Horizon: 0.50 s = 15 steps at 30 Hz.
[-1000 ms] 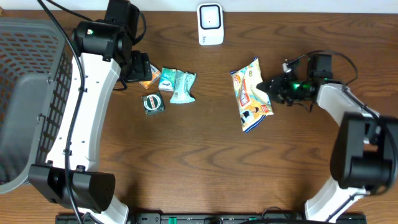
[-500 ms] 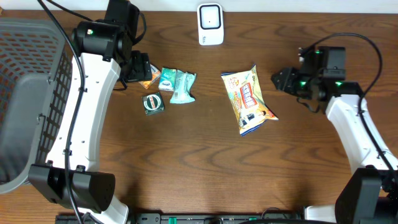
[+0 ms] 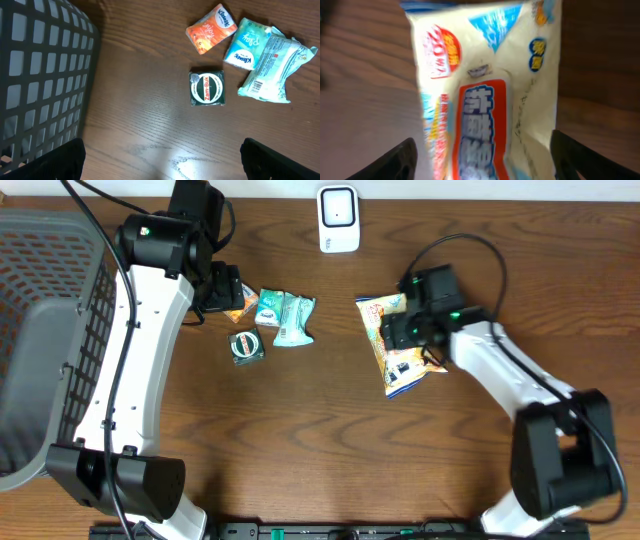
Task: Scan the item barcode
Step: 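Lift the snack bag to the scanner with the right gripper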
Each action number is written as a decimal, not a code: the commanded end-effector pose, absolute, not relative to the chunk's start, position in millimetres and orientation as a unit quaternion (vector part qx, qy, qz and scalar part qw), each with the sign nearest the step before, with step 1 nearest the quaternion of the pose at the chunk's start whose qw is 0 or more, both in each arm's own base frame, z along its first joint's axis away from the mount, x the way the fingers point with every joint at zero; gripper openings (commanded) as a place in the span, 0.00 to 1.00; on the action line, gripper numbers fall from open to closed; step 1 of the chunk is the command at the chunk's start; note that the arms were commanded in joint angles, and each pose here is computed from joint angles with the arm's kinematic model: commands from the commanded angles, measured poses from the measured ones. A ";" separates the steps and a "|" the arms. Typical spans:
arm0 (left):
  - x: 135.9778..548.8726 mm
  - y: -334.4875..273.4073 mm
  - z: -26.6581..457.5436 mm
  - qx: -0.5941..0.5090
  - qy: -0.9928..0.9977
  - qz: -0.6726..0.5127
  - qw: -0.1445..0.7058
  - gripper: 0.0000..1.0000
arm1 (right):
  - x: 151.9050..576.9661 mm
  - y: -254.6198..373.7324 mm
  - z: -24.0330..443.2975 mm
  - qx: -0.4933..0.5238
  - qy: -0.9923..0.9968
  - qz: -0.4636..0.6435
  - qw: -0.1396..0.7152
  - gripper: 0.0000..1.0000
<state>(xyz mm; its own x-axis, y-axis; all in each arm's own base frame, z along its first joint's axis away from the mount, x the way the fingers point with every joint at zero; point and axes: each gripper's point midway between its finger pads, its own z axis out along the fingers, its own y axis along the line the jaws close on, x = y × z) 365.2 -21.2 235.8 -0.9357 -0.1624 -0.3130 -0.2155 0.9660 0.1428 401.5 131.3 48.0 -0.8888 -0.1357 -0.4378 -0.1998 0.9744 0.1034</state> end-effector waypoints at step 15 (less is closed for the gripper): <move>365.7 -18.3 233.7 -0.092 0.980 0.098 0.148 0.98 | 406.6 139.1 25.5 -0.076 0.975 0.073 0.194 0.01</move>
<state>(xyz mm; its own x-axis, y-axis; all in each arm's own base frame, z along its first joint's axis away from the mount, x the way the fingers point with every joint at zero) 365.1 -21.2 235.8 -0.9359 -0.1624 -0.3127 -0.2154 0.9660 0.1430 408.0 129.1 26.5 -0.9041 -0.1410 -0.4033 -0.1801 0.9818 0.0606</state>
